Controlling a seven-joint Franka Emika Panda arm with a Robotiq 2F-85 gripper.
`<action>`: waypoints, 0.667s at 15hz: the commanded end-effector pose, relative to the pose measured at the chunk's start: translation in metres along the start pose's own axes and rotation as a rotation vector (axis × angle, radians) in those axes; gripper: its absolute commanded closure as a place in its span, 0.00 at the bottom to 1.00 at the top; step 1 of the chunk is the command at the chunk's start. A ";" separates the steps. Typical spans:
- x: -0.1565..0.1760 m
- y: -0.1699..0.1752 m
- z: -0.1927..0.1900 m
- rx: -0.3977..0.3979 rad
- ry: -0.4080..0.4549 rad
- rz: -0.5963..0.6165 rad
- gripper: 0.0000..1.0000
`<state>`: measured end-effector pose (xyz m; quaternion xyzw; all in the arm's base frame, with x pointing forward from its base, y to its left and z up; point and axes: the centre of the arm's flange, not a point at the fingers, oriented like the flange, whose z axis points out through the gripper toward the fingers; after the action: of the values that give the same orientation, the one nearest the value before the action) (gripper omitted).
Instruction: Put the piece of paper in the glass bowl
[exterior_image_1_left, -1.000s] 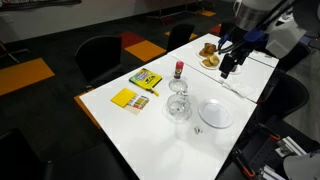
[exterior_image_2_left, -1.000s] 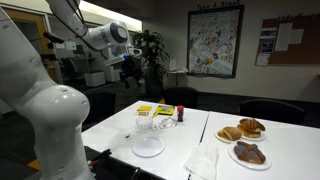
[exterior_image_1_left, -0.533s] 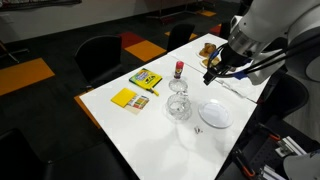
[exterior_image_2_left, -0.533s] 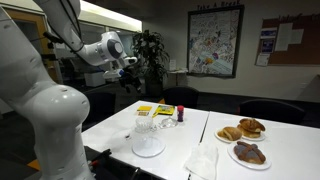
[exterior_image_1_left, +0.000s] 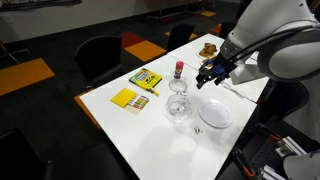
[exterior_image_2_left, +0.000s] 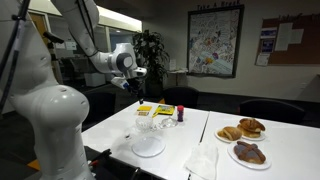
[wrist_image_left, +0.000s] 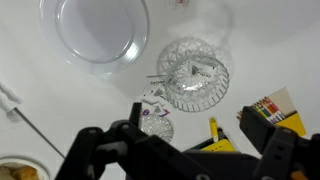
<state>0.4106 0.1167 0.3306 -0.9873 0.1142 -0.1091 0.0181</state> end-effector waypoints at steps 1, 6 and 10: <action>0.003 0.003 0.011 0.029 -0.029 -0.001 0.00; 0.013 -0.004 0.036 0.063 -0.084 -0.019 0.00; -0.005 -0.034 0.030 0.143 -0.093 -0.137 0.00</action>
<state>0.4299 0.1311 0.3014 -0.9924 0.0762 -0.0719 0.0648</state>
